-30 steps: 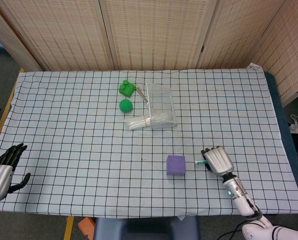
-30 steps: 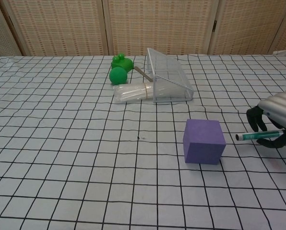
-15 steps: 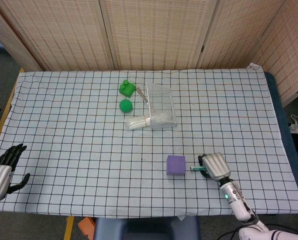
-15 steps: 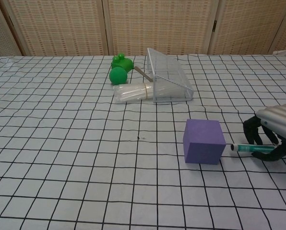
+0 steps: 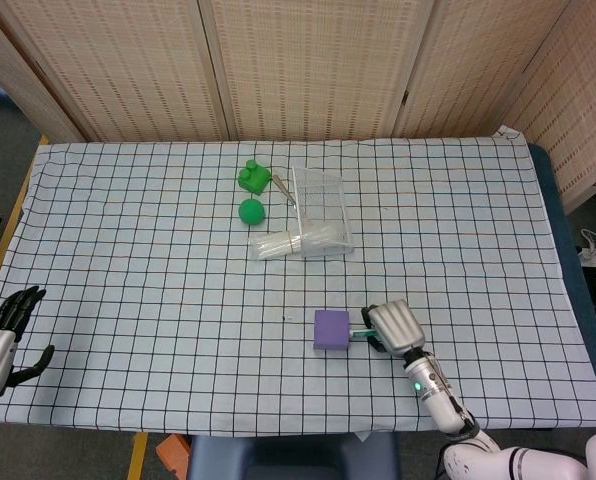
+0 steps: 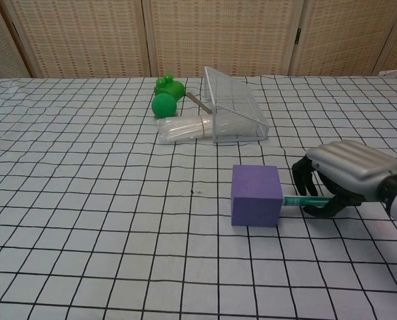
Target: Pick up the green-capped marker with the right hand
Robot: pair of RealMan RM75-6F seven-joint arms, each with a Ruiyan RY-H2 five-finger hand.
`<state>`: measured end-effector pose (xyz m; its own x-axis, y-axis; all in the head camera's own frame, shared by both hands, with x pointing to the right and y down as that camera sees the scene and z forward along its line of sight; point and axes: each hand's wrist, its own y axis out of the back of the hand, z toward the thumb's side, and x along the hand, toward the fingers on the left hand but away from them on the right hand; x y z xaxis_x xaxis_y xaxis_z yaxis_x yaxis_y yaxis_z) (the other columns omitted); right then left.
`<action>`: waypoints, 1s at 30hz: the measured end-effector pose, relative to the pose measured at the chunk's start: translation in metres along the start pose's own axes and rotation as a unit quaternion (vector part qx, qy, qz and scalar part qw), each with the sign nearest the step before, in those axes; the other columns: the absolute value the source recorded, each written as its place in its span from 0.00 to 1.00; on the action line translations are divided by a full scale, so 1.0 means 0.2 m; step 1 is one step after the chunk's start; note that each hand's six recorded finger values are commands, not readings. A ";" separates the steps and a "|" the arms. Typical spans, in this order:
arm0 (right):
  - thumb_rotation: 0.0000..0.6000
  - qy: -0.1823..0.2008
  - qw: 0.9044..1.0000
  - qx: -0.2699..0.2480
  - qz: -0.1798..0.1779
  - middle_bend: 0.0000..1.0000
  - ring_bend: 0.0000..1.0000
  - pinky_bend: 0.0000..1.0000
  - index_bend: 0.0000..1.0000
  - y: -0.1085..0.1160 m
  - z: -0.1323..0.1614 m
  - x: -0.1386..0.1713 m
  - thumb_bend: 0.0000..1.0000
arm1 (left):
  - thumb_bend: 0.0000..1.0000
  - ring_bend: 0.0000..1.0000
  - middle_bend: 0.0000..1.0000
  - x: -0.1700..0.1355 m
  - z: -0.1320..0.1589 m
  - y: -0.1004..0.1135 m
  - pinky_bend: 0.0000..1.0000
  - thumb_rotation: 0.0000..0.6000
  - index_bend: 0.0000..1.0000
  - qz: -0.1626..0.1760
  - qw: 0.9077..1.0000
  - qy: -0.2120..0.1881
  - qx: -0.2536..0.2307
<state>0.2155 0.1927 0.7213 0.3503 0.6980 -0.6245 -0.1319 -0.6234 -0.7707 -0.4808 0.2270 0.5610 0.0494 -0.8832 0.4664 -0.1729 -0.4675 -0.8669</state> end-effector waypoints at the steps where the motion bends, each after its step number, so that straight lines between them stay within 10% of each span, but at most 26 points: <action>1: 1.00 0.002 1.000 0.001 0.000 0.79 0.65 0.67 1.00 0.00 0.02 -0.01 0.34 | 0.40 0.00 0.00 0.00 0.00 0.00 0.16 1.00 0.00 0.000 1.000 -0.001 0.000; 30: 1.00 0.048 0.999 0.007 -0.008 0.79 0.65 0.67 1.00 0.09 0.60 -0.31 0.34 | 0.40 0.00 0.00 -0.03 -0.03 0.06 0.16 1.00 0.00 0.009 1.000 -0.009 -0.022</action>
<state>0.0803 0.1809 0.7307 0.4405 0.6703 -0.5973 -0.1382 -0.6067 -0.7828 -0.4881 0.2279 0.5490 0.0638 -0.8918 0.4479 -0.2161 -0.4506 -0.8662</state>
